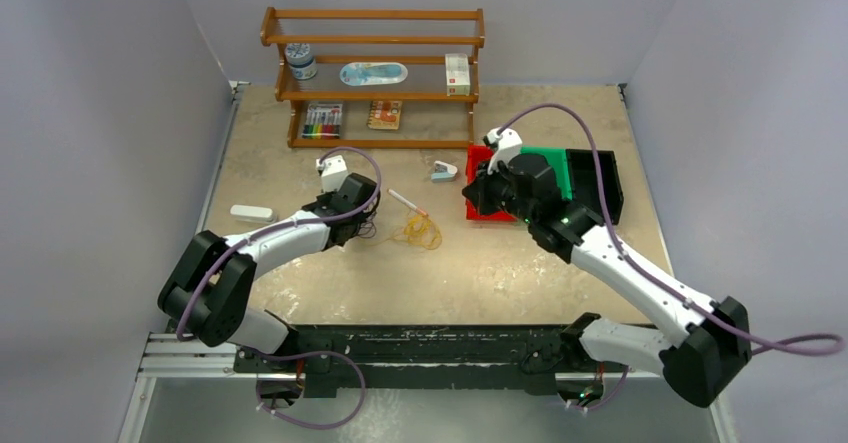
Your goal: Untangle the cables
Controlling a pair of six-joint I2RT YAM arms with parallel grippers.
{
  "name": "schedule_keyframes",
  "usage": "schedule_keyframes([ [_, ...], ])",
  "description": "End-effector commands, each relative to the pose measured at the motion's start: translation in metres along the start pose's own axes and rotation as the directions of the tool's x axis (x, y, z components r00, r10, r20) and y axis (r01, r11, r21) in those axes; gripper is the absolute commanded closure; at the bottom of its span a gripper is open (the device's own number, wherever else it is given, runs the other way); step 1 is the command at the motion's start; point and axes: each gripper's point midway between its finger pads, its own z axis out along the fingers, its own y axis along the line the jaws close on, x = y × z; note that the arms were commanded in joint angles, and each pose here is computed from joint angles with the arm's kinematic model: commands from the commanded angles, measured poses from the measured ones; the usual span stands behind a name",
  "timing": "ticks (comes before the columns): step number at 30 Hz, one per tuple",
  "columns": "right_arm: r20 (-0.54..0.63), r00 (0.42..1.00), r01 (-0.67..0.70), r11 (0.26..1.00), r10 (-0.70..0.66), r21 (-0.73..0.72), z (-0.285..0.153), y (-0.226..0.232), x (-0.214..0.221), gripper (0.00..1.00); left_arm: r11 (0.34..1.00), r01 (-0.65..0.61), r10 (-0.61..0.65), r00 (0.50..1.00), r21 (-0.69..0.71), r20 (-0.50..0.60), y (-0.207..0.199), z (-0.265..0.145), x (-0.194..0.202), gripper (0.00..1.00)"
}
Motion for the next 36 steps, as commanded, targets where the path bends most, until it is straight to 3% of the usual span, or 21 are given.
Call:
schedule_keyframes([
  [1, 0.188, 0.981, 0.074, 0.992, -0.053, -0.105, -0.026, 0.027, -0.059, 1.00, 0.999, 0.043, -0.042, 0.998, -0.020, 0.044, 0.008, -0.003, -0.012, 0.86],
  [3, 0.112, 0.989, 0.106, 0.987, -0.093, -0.119, -0.014, 0.027, -0.040, 0.96, 0.999, 0.047, -0.047, 0.998, 0.008, 0.039, 0.003, -0.002, -0.011, 0.86],
  [6, 0.065, 0.989, 0.141, 0.975, -0.132, -0.174, 0.003, 0.036, -0.033, 0.75, 0.996, 0.048, -0.049, 0.999, 0.070, 0.016, -0.009, -0.002, -0.006, 0.86],
  [8, 0.033, 0.994, 0.111, 0.969, -0.107, -0.221, 0.015, 0.042, -0.019, 0.67, 0.995, 0.047, -0.048, 0.999, 0.091, 0.006, -0.013, -0.002, -0.005, 0.86],
  [15, -0.111, 0.994, 0.005, 0.984, -0.025, -0.178, 0.048, 0.030, 0.033, 0.53, 0.994, 0.037, -0.037, 0.999, 0.104, -0.002, -0.016, -0.002, -0.004, 0.86],
  [23, -0.280, 0.960, -0.031, 0.992, -0.004, -0.121, 0.070, 0.018, 0.093, 0.48, 0.992, 0.038, -0.037, 0.999, 0.120, -0.018, -0.020, 0.001, 0.001, 0.87],
  [31, -0.355, 0.935, -0.029, 0.994, -0.010, -0.105, 0.083, 0.018, 0.122, 0.48, 0.992, 0.036, -0.034, 0.999, 0.120, -0.018, -0.020, 0.000, 0.001, 0.87],
  [36, -0.367, 0.930, -0.018, 0.996, -0.014, -0.083, 0.087, 0.015, 0.127, 0.55, 0.992, 0.034, -0.032, 0.999, 0.120, -0.019, -0.020, 0.001, 0.001, 0.87],
])
